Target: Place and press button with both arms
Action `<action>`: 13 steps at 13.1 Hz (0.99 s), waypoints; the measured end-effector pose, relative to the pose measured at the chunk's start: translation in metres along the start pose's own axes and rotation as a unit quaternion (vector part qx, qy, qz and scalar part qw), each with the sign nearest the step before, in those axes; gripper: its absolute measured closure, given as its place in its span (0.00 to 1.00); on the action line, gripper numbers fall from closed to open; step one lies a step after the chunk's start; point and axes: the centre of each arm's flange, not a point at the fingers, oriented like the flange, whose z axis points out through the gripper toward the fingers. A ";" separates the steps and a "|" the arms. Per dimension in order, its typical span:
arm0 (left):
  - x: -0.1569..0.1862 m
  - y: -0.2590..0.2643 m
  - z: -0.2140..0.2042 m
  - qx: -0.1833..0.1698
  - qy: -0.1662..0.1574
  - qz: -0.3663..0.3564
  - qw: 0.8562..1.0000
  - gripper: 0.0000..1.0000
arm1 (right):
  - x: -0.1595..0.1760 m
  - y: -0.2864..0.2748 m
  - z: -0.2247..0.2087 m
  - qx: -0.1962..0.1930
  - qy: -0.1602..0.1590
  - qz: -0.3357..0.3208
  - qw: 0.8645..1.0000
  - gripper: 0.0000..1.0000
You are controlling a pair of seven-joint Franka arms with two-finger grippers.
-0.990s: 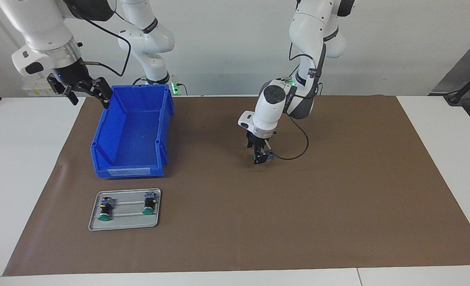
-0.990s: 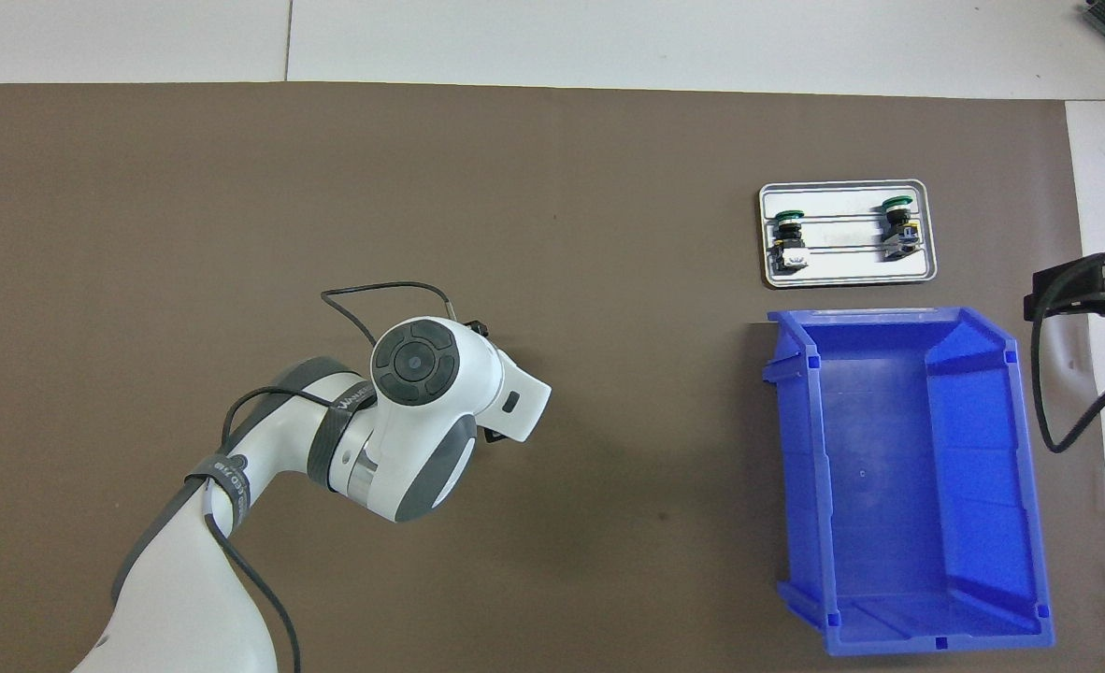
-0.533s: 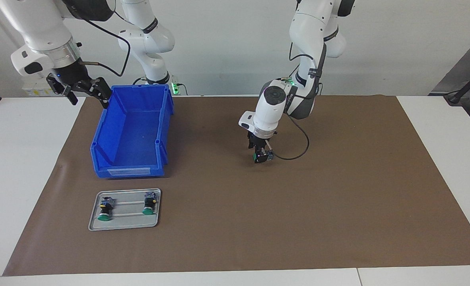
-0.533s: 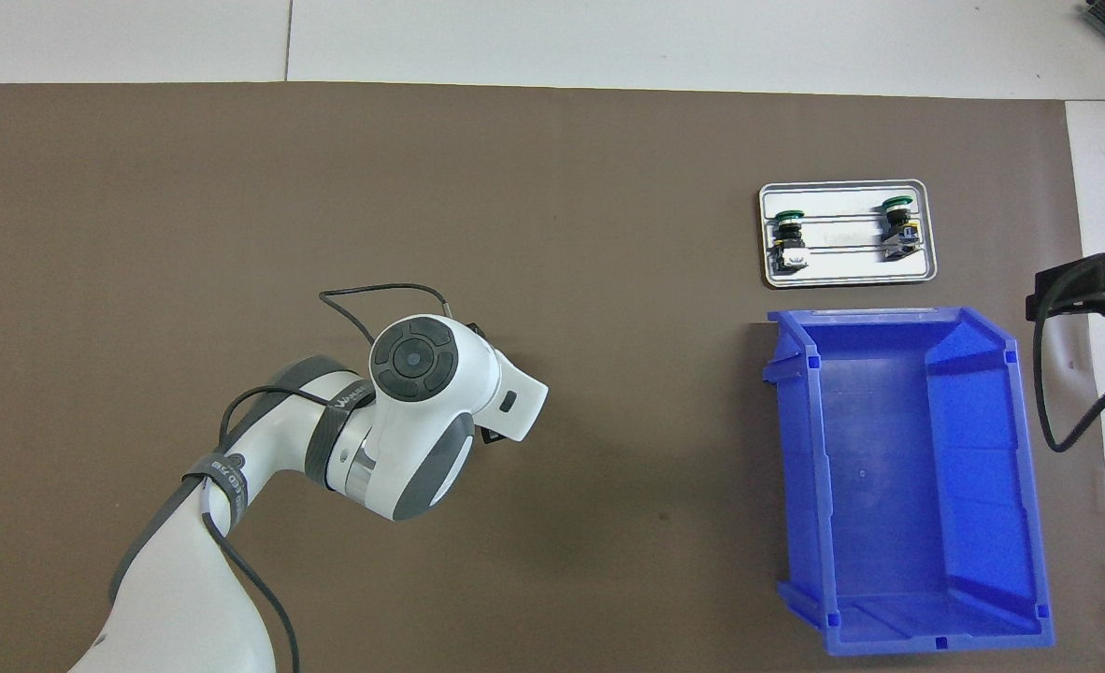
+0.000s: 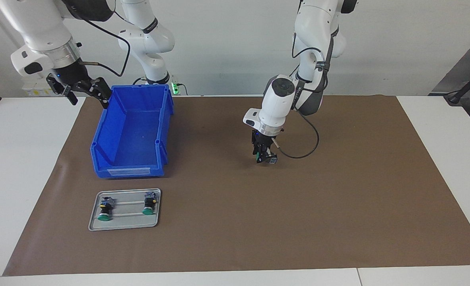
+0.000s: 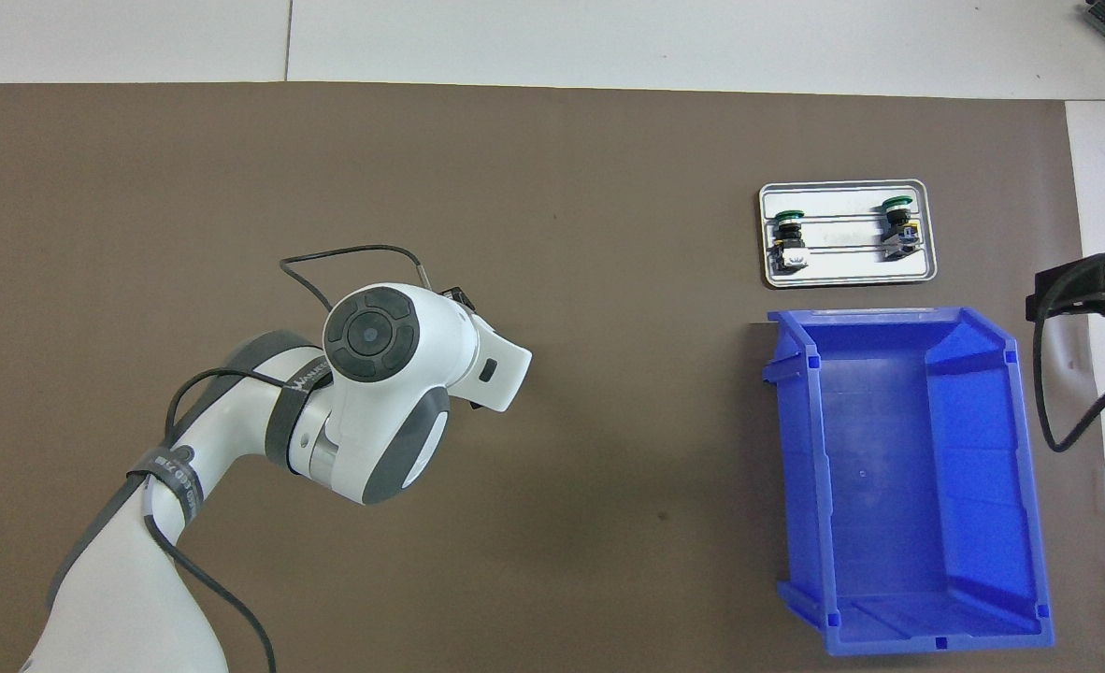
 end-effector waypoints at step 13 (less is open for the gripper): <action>-0.169 -0.080 -0.017 -0.080 0.300 -0.197 0.930 0.61 | 0.000 0.000 0.000 0.000 0.000 0.000 1.000 0.00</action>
